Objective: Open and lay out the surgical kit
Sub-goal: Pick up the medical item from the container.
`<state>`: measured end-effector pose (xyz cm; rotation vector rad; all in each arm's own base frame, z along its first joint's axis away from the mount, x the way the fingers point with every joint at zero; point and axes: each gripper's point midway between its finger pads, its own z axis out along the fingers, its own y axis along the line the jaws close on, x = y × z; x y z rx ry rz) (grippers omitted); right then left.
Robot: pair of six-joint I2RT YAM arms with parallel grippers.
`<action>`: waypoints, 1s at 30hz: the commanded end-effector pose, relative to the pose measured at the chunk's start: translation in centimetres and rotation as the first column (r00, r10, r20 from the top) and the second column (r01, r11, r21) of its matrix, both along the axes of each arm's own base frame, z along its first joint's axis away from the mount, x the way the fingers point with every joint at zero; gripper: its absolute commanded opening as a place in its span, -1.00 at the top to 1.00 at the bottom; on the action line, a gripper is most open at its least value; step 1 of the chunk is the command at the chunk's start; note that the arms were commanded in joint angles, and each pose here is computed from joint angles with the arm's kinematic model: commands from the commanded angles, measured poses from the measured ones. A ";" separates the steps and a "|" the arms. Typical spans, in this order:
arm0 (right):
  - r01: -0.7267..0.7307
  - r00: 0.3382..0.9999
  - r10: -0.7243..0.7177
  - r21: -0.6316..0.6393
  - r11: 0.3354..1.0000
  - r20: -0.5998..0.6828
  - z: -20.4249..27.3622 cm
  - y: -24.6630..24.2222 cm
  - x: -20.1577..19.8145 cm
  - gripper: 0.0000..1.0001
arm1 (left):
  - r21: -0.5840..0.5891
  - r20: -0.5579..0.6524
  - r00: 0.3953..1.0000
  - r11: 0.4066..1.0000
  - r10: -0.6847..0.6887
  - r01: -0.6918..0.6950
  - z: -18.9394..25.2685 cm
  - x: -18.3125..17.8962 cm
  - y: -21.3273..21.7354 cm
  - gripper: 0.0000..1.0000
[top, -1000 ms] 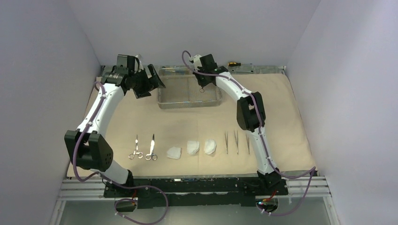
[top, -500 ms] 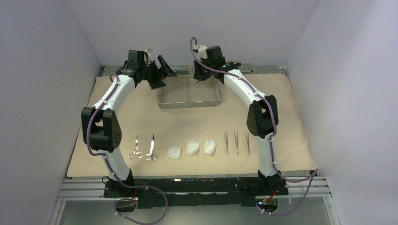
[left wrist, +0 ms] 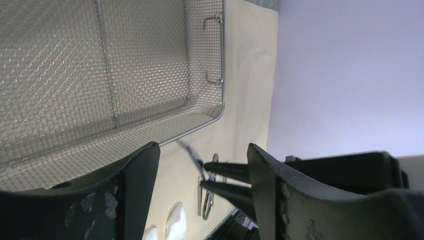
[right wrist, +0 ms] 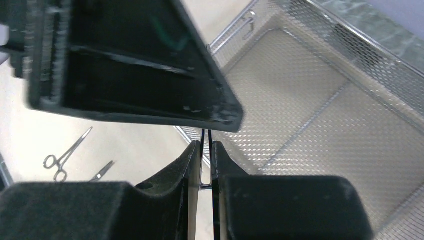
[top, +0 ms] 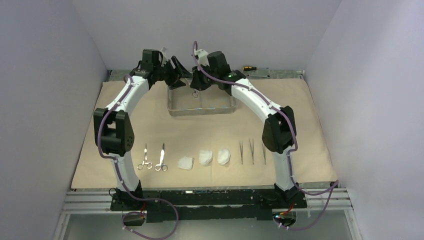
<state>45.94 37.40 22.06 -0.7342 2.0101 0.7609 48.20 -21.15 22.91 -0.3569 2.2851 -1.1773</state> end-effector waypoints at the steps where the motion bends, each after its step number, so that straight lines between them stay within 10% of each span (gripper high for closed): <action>1: -0.049 0.997 0.045 0.070 0.996 0.069 4.4 2.2 -1.3 0.82 | -0.009 -0.002 1.000 1.000 0.024 -0.024 1.9 -0.3 0.1 -0.26; 11: -0.086 0.995 0.082 0.081 0.993 0.058 5.2 5.0 -3.0 0.73 | 0.052 0.021 0.999 0.997 0.049 -0.050 3.4 -1.6 1.2 1.00; 18: -0.136 0.989 0.143 0.188 0.973 -0.027 7.1 3.5 -4.5 -0.21 | 0.081 0.102 0.985 0.988 -0.143 0.135 4.8 -4.3 1.2 1.00; 30: -0.280 0.947 0.321 0.449 0.848 -0.017 10.3 0.1 -12.8 -0.55 | 0.093 0.466 0.769 0.889 -0.437 0.449 12.5 -12.4 0.4 1.00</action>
